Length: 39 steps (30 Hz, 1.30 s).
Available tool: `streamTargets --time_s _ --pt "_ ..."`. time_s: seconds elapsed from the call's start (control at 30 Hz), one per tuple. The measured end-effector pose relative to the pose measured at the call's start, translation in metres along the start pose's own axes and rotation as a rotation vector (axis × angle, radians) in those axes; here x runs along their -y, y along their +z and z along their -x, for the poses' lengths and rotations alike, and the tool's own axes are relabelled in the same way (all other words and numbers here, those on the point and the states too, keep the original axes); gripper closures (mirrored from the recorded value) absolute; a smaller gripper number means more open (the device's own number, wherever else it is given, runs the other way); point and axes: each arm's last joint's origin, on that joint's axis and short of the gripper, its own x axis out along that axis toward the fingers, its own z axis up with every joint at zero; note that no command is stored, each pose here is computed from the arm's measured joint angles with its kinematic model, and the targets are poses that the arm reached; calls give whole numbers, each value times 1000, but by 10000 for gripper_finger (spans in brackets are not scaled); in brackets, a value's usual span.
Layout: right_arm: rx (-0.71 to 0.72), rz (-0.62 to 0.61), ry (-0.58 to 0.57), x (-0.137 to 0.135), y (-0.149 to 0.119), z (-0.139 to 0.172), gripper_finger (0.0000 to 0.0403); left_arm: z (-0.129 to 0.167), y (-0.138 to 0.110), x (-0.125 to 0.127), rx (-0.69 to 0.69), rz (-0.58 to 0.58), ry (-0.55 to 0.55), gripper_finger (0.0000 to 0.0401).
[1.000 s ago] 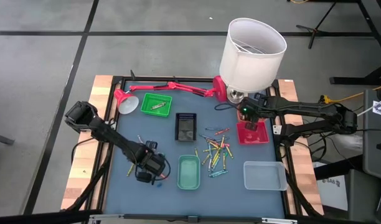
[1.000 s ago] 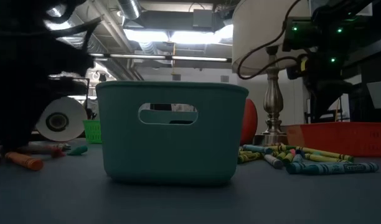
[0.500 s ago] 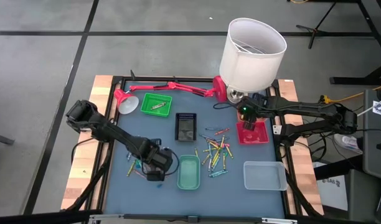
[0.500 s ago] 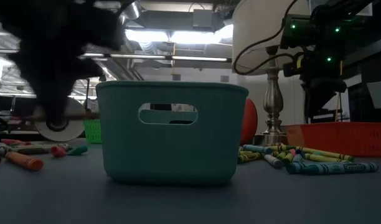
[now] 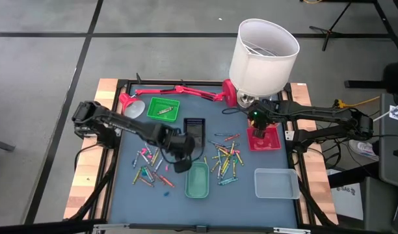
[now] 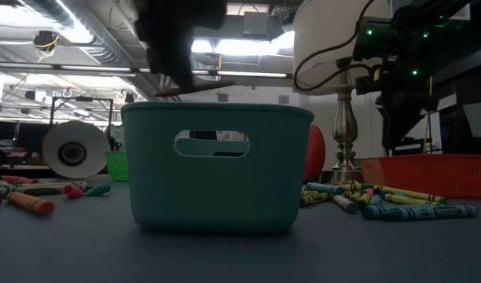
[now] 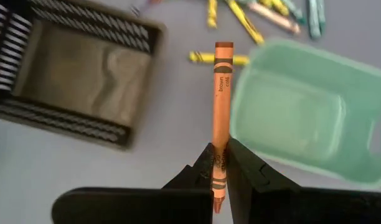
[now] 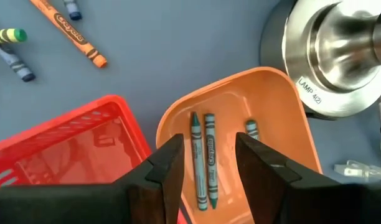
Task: Sort crayons
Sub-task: Put the brown crayon into the black bin, then put the blue green crayon into the orange bin
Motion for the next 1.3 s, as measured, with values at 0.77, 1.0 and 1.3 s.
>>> streamTargets --time_s 0.77,1.0,1.3 --pt "45 -9 -5 0 4 0 260 -24 24 -96 96 417 99 395" --pt "48 -9 -5 0 5 0 260 -26 25 -96 126 418 93 367" --pt "169 -23 90 -1 16 1 260 -26 25 -96 126 418 94 305"
